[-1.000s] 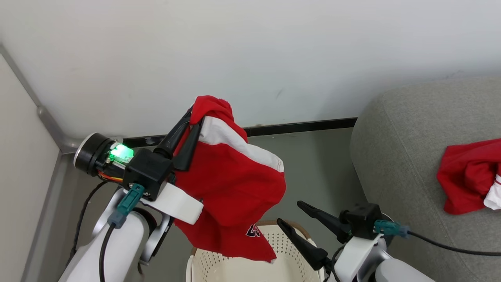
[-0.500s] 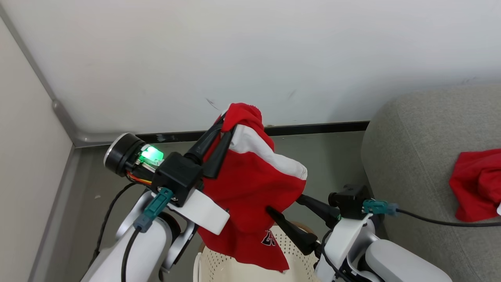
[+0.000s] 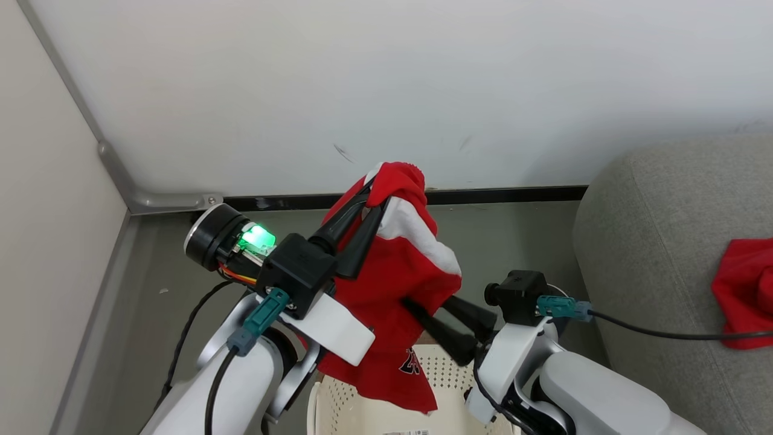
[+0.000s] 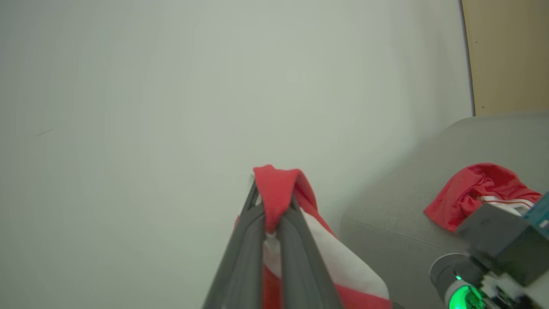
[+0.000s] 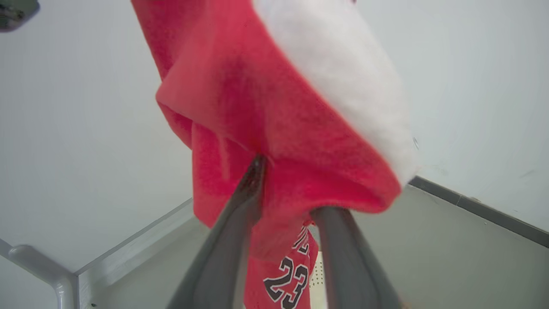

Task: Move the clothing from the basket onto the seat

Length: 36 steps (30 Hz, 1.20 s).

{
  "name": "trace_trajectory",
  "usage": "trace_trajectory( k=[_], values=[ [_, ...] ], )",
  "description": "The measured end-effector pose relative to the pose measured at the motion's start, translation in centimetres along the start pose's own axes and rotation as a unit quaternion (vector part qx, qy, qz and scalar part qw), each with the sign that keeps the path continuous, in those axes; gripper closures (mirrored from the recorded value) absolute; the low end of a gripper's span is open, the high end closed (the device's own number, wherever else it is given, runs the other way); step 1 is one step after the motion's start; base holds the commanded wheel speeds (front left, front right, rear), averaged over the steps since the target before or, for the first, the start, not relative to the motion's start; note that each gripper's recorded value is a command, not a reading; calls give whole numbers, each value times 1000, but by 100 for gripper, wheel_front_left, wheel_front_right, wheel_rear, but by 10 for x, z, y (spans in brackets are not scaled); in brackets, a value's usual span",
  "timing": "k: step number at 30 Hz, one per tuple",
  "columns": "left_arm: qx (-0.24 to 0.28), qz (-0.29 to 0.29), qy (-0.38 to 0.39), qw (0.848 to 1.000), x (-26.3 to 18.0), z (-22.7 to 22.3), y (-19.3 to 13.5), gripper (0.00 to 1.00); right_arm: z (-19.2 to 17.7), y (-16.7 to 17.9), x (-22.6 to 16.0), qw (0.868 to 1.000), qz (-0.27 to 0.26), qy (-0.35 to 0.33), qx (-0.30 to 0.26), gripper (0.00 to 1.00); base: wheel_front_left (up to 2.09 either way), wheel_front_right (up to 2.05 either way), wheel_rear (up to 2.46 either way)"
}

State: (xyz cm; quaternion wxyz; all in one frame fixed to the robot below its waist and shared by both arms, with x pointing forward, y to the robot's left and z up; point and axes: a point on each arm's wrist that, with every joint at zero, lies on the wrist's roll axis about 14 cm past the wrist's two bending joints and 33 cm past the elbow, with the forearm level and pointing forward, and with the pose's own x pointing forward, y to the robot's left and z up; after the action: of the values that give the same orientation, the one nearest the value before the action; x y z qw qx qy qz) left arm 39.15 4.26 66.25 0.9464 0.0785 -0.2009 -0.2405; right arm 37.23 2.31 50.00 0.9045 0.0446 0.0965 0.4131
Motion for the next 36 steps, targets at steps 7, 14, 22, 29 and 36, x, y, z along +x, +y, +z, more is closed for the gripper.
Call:
trace_trajectory(
  k=[7, 14, 22, 29, 36],
  values=[
    [-8, 12, 20, 1000, 0, -12, 8, 100, -3, -3, 0, 1000, 1, -9, -25, 100, 0, 0, 0],
    [-42, 42, 64, 996, -12, -43, 17, 100, 3, -44, -20, 998, -53, -24, -27, 100, 0, 0, 0],
    [-99, 54, 100, 989, -26, -73, 6, 100, 43, -98, -50, 987, -133, -83, -17, 100, 0, 0, 0],
    [-131, 32, 98, 986, -29, -79, -15, 58, 78, -115, -67, 977, -164, -136, -11, 100, 0, 0, 0],
    [-168, 5, 94, 981, -32, -81, -37, 0, 109, -135, -91, 964, -198, -175, -31, 100, 0, 0, 0]
  ],
)
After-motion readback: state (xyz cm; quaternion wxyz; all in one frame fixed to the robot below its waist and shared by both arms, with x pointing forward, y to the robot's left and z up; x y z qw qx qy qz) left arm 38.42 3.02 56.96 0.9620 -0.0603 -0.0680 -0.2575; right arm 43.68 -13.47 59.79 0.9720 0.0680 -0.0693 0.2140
